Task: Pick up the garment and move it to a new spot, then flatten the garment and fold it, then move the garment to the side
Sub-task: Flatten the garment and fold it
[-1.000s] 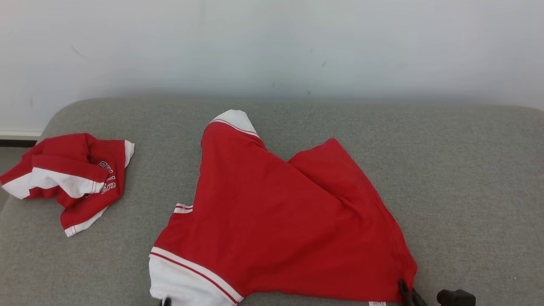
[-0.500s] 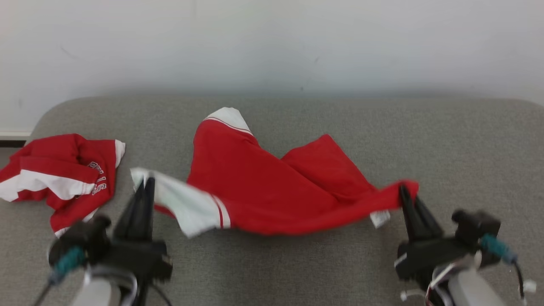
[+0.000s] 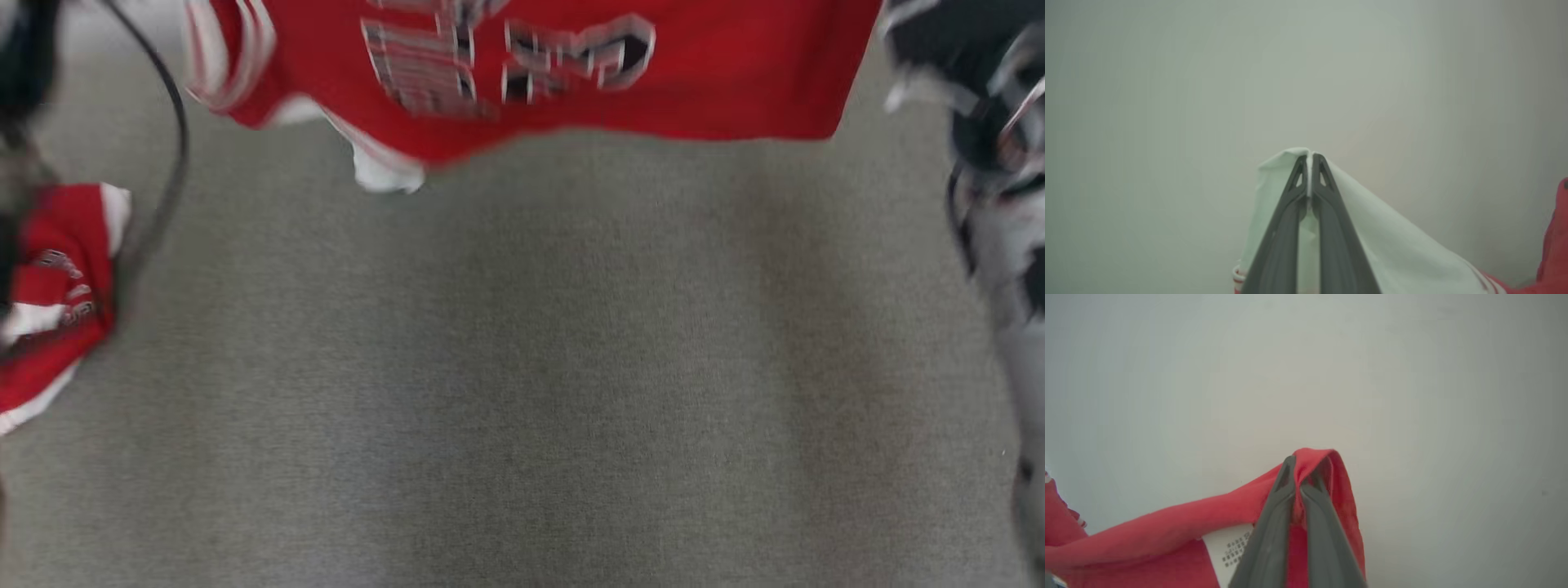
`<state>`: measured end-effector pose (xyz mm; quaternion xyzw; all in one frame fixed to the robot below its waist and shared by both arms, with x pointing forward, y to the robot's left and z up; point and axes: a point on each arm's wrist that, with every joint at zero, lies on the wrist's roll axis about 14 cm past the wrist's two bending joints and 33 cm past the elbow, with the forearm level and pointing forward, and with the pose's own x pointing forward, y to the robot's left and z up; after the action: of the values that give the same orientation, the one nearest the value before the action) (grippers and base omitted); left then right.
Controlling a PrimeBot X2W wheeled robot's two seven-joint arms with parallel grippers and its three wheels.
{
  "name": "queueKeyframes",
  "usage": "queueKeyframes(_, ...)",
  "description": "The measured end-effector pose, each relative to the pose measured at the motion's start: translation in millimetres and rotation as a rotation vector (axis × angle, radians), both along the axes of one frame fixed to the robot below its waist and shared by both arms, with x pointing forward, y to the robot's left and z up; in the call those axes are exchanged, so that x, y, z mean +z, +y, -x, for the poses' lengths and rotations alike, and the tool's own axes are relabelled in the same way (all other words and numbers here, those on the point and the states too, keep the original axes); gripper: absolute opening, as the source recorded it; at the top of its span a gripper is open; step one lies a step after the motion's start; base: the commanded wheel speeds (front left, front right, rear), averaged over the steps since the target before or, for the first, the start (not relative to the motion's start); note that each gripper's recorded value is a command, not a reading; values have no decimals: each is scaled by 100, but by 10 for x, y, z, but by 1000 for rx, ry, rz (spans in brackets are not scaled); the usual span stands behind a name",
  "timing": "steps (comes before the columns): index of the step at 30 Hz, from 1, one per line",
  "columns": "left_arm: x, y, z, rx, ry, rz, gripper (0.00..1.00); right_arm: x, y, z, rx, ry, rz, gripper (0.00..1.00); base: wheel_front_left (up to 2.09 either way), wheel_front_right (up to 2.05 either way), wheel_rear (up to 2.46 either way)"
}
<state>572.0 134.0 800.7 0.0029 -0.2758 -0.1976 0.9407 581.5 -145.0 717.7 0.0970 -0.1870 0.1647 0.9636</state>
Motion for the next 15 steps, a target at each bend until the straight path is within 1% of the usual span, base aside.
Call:
queueKeyframes(3,310,-29,-291,7,-42,11,0,281,-103,-292,-12,-22,-21,0,0,0,0)
queueKeyframes(6,431,-147,-566,6,-59,-6,0,407,-243,-554,-39,-23,-45,0,0,0,0)
queueKeyframes(10,419,-446,-859,-27,-62,-44,0,462,-502,-869,-98,-2,-66,0,0,0,0)
queueKeyframes(15,435,-569,-1142,-26,-74,-53,0,407,-681,-1166,-159,22,-46,0,0,0,0)
